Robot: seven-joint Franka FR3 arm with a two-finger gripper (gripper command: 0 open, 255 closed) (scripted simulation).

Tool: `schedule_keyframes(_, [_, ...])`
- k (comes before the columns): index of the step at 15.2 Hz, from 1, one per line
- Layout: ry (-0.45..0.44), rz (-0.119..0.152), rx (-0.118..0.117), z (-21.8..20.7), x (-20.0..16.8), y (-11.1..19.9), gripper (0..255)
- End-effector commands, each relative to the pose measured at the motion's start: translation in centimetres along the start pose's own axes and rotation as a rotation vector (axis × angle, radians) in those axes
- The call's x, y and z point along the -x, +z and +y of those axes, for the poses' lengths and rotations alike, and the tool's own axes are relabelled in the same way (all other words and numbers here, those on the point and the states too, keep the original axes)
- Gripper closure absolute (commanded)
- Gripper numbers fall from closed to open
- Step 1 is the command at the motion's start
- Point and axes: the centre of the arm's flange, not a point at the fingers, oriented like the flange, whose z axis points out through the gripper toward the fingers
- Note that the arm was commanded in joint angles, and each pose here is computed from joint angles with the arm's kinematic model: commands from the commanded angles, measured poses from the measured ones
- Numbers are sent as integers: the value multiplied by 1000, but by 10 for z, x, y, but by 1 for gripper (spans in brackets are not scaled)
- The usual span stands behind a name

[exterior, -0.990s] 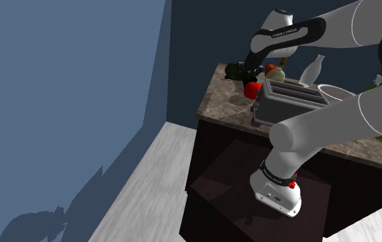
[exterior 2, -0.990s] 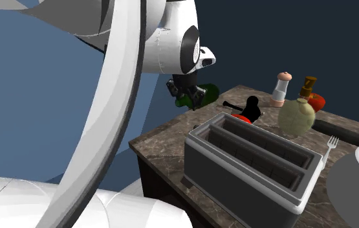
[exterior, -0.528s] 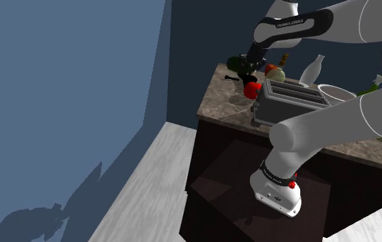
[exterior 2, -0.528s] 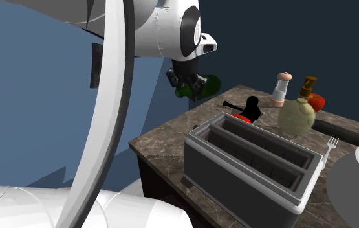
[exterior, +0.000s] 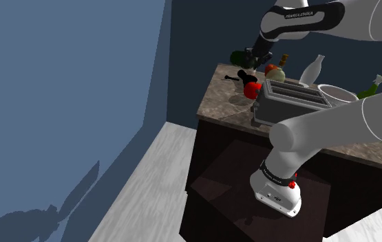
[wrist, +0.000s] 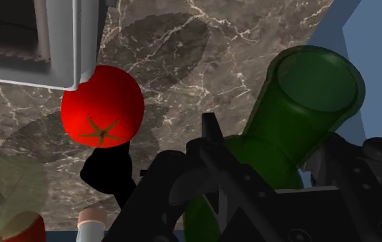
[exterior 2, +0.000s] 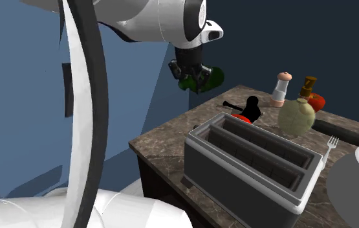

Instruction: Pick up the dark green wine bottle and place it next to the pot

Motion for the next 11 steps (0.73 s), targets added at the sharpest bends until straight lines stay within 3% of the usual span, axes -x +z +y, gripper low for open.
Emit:
schedule_keyframes(1, [0, 0, 0, 21, 9, -5, 255])
schedule_keyframes(11, [0, 0, 0, 142, 57, -29, 255])
